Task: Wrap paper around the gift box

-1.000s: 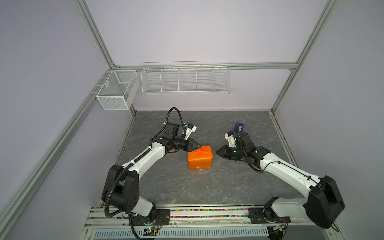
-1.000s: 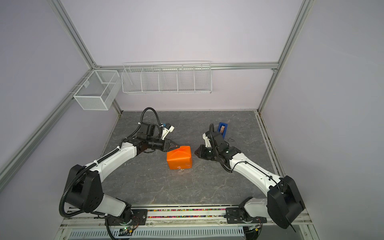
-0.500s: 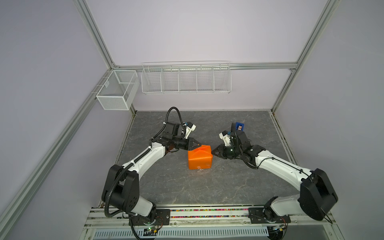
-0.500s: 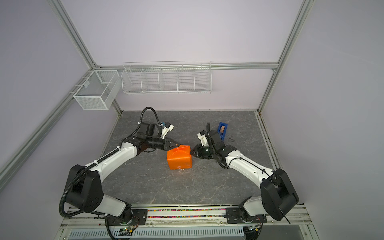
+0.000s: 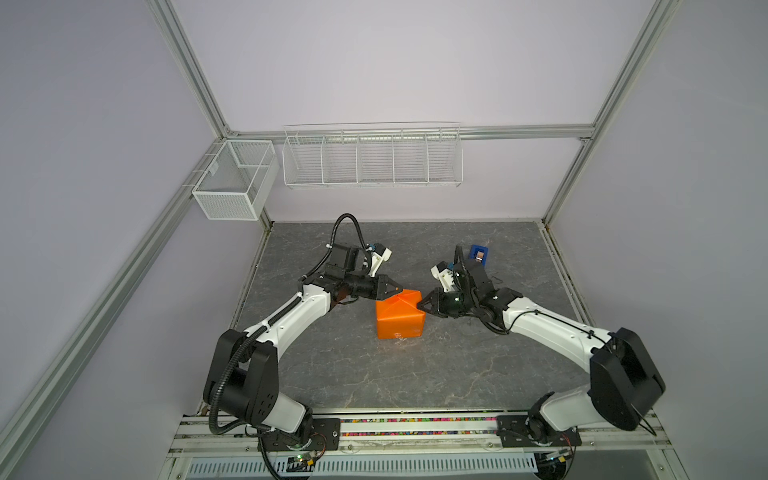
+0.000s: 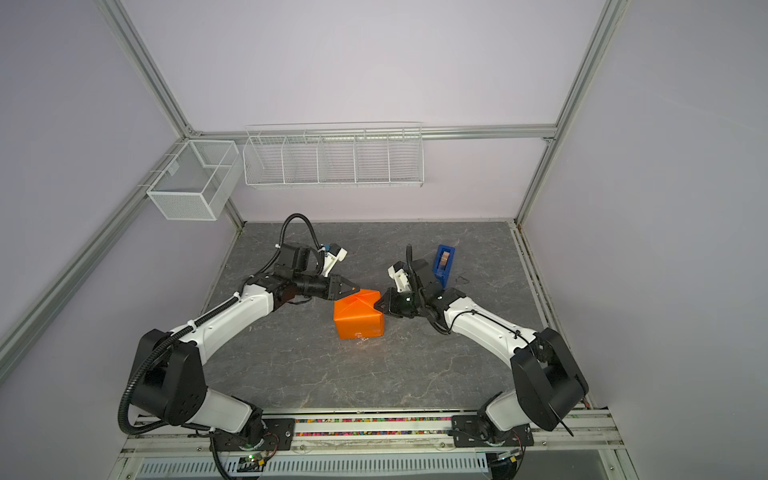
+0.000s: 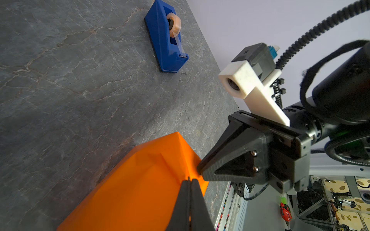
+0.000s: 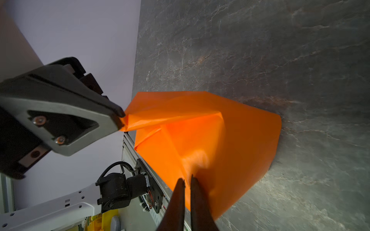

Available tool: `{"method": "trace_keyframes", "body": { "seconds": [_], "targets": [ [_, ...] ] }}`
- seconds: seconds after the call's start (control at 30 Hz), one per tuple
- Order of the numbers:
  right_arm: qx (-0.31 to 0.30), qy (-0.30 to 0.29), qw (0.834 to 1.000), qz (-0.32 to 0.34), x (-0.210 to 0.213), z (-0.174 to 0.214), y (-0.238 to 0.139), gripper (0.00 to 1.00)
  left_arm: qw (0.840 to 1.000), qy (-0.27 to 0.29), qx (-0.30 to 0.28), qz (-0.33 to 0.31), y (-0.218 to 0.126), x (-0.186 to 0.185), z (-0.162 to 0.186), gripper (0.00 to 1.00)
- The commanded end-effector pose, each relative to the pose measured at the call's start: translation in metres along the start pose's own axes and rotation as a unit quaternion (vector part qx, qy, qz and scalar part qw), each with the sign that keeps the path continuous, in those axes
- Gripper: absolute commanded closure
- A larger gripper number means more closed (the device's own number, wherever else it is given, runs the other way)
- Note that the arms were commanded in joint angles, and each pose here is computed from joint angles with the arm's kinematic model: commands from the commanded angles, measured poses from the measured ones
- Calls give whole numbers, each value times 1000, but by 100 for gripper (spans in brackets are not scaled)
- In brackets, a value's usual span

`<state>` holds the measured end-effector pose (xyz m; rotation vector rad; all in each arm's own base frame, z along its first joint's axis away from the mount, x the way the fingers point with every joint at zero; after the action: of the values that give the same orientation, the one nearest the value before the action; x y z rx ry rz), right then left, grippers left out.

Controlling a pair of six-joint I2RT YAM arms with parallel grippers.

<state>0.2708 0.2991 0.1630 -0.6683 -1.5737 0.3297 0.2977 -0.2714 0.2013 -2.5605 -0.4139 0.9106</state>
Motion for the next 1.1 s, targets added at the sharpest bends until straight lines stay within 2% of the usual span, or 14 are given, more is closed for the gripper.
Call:
{"method": "trace_keyframes", "body": {
  "seconds": [0.0, 0.27, 0.7, 0.97, 1.07],
  "targets": [
    [4, -6, 1000, -4, 6, 0, 3, 89, 1000, 6, -4, 5, 0, -3, -2, 100],
    [14, 7, 1000, 26, -8, 2, 12, 90, 1000, -3, 5, 27, -2, -12, 9, 100],
    [7, 11, 999, 43, -15, 0, 12, 90, 993, -26, 74, 89, 12, -29, 55, 100],
    [-2, 4, 999, 42, -4, -2, 0, 90, 987, -57, 136, 70, 19, -13, 81, 97],
    [-14, -2, 999, 39, 5, -3, -12, 90, 986, -61, 143, 64, 21, -9, 86, 91]
  ]
}}
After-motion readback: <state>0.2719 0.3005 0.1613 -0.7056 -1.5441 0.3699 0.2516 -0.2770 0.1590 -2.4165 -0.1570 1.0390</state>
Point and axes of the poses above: each gripper's point midway between its finger pads, its own y axis out along the fingers, its own x axis along the line the jaws close on, z = x × y, the point moved 1 cm from there along -y, back along the fingers, and after that the axes turned 13 degrees about y, right-handed, at the moved point
